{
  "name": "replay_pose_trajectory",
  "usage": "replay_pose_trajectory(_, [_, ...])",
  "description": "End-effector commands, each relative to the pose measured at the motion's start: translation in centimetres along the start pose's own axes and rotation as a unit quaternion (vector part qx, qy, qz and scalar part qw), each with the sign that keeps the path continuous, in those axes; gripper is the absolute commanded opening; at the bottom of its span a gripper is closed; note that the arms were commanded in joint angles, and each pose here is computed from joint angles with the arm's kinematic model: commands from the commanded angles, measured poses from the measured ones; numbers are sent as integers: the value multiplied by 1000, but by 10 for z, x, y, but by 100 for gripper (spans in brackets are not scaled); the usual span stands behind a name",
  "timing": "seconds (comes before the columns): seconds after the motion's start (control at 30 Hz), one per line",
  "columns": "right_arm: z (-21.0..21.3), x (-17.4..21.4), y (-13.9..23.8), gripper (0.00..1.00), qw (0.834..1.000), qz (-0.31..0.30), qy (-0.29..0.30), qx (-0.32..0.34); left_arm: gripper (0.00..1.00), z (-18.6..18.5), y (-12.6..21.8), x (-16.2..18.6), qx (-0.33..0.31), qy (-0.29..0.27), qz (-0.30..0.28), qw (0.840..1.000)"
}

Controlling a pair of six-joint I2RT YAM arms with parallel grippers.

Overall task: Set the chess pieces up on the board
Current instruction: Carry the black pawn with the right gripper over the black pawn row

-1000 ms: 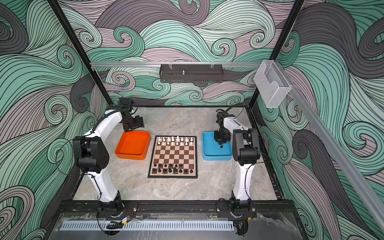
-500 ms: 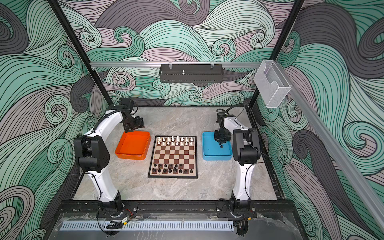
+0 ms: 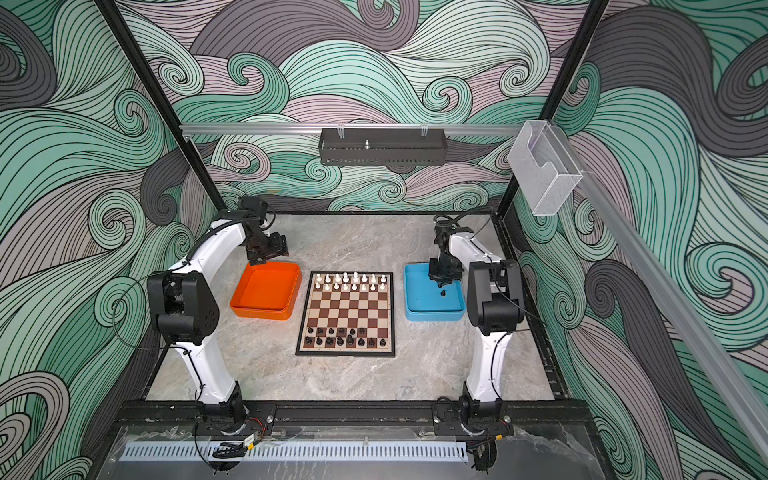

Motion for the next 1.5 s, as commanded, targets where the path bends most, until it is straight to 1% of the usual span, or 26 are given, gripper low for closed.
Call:
replay_pose_trajectory(0.0, [15, 20, 36, 9, 999, -8, 33, -20, 79, 4, -7, 2, -6, 5, 12, 1000])
replay_pose_trajectory(0.13, [38, 49, 56, 10, 997, -13, 75, -32, 79, 4, -5, 2, -6, 5, 10, 1000])
replay_pose_trajectory(0.2, [54, 69, 64, 10, 994, -12, 96, -46, 79, 4, -5, 2, -6, 6, 9, 1000])
replay_pose_trajectory(0.3, [74, 101, 69, 10, 990, -10, 134, -50, 79, 4, -4, 2, -6, 6, 8, 1000])
replay_pose_trajectory(0.5, [102, 151, 62, 10, 982, 15, 174, -69, 79, 4, -3, 2, -3, 6, 7, 1000])
replay_pose_trajectory(0.67, [119, 179, 47, 10, 977, 28, 199, -71, 79, 3, -1, 2, -2, 6, 4, 1000])
replay_pose_trajectory(0.8, [126, 195, 36, 10, 974, 39, 211, -70, 79, 3, 0, 2, -1, 6, 3, 1000])
replay_pose_trajectory(1.0, [134, 207, 27, 10, 970, 43, 228, -65, 79, 2, 1, 2, 3, 7, 2, 1000])
replay_pose_trajectory(1.27, [144, 214, 22, 11, 968, 50, 237, -69, 79, 2, 0, 2, 3, 7, 3, 1000])
replay_pose_trajectory(1.47, [144, 221, 14, 11, 966, 65, 241, -62, 79, 2, -1, 2, 5, 7, 4, 1000])
Point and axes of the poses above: each gripper's point midway between its finger pads, its own y axis back along the fingers, its own z axis along the line the jaws close on, x = y × z, the point moved 6 cm from there along y, back along the fingers, and after that the axes turned 15 degrees about -y, right-handed, at the moved point
